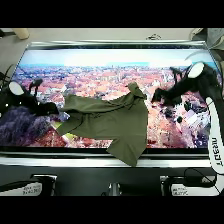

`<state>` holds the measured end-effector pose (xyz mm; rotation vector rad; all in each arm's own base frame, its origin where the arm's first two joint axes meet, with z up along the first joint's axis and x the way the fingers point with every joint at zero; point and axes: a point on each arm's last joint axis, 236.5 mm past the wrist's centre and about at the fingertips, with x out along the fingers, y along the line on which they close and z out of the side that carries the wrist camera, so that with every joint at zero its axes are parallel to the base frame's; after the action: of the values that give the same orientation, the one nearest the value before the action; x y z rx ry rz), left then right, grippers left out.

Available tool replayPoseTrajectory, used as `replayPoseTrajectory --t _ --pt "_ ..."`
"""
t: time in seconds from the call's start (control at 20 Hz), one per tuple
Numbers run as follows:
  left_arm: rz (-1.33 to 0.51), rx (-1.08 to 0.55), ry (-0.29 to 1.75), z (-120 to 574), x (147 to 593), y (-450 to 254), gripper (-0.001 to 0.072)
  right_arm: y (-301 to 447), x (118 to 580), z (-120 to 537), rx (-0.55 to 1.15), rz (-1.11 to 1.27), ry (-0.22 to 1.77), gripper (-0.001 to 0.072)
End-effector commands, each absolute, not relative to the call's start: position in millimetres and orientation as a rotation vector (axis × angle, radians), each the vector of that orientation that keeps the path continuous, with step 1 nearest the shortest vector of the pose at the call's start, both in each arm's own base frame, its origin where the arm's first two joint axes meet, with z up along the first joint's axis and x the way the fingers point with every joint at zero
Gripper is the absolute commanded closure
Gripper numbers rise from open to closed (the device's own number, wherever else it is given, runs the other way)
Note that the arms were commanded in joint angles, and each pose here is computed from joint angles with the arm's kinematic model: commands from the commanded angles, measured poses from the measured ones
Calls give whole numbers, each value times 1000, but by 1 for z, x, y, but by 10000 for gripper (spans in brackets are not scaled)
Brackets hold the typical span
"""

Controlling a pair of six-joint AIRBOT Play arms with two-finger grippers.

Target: Fold the shirts.

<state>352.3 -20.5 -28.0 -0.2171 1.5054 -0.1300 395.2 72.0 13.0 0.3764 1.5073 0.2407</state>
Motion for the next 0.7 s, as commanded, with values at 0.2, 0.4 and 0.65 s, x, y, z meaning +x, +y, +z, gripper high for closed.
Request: replayPoseTrajectory --t 0.2,0.4,0.65 --pt "-179 -373 1621 -100 299 -43 92 76 301 -54 456 267 1744 80" --pt "-212 -333 1614 -107 303 -58 369 86 291 -75 516 247 1752 70" --pt "-277 -293 1620 -89 300 -61 680 122 280 -119 442 270 1762 100"
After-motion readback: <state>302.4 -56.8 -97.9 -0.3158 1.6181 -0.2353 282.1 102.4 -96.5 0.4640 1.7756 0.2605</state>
